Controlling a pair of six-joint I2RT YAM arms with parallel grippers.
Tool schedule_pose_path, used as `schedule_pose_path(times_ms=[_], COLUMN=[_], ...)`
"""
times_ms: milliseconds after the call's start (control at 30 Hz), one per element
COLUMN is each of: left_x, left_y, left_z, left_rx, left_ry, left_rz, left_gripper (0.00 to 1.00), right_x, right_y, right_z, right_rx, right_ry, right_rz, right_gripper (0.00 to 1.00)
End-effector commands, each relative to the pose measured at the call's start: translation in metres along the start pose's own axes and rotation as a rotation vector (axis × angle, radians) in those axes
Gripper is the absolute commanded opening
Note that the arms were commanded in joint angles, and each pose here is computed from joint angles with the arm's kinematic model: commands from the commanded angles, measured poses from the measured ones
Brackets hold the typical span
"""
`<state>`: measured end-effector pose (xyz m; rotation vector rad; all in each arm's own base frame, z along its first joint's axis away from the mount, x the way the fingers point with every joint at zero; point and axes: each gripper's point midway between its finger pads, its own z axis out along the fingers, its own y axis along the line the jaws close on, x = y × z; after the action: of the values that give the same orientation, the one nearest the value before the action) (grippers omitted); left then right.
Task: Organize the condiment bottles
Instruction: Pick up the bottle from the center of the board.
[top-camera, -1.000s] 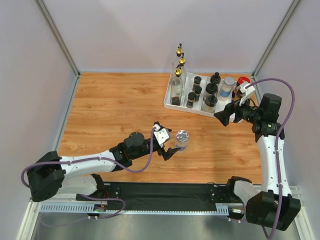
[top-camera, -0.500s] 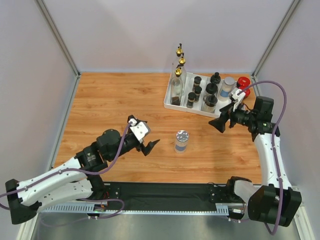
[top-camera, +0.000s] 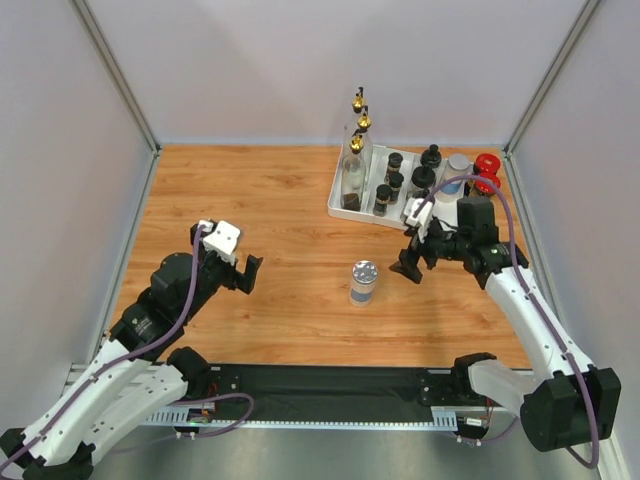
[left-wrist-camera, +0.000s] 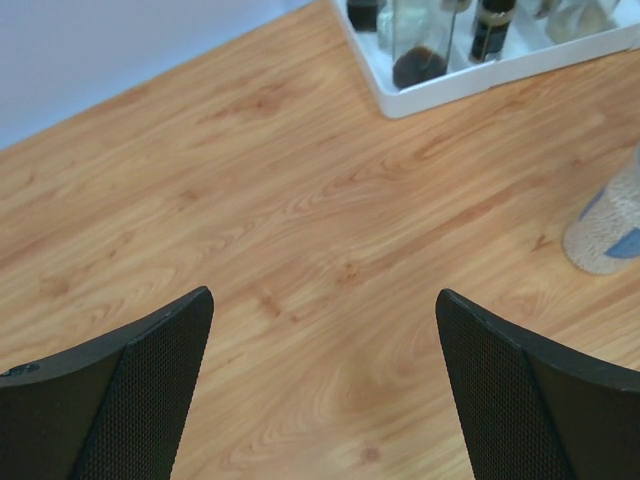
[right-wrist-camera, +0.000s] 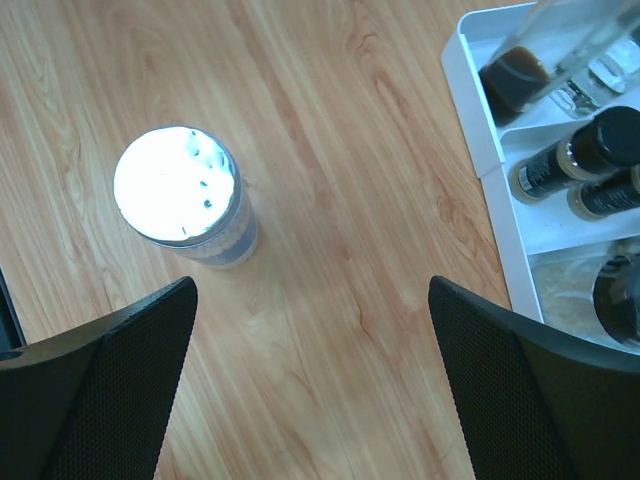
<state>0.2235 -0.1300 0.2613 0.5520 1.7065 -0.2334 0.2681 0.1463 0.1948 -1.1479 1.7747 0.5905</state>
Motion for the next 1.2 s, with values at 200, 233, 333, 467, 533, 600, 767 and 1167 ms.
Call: schedule_pose_path(times_ms=[200, 233, 333, 467, 533, 600, 767, 1167], left_x=[0.042, 0.042, 0.043, 0.049, 0.048, 0.050, 0.050, 0.051], left_y=[0.030, 0.031, 0.031, 0.032, 0.033, 0.034, 0.035, 0.034], left_z=[0.001, 0.002, 0.003, 0.002, 0.000, -0.001, -0.002, -0.002], left_rx=[-0.126, -0.130, -0.138, -0.147, -0.156, -0.159, -0.165, -0.162], left_ry=[0.143, 0.145, 0.138, 0.143, 0.133, 0.131, 0.129, 0.127], left_rz=[-0.039, -0.035, -0.037, -0.044, -0.048, -0.049, -0.048, -0.049], left_gripper=[1.00, 1.00, 1.00, 1.00, 1.00, 1.00, 1.00, 1.00], right_x=[-0.010, -0.013, -0.015, -0.018, -0.014, -0.014, -0.016, -0.013], right_y=[0.023, 0.030, 0.041, 0.050, 0.054, 0.056, 0.061, 0.060], right_z=[0.021, 0.025, 0.033, 0.041, 0.045, 0.047, 0.053, 0.077], right_rx=[-0.070, -0.099, -0.149, -0.197, -0.224, -0.238, -0.282, -0.330], right_ry=[0.121, 0.124, 0.134, 0.145, 0.161, 0.166, 0.164, 0.209], right_rz=[-0.265, -0.285, -0.311, -0.336, -0.344, -0.347, -0.363, -0.371], right_gripper=[1.00, 1.00, 1.00, 1.00, 1.00, 1.00, 1.00, 1.00])
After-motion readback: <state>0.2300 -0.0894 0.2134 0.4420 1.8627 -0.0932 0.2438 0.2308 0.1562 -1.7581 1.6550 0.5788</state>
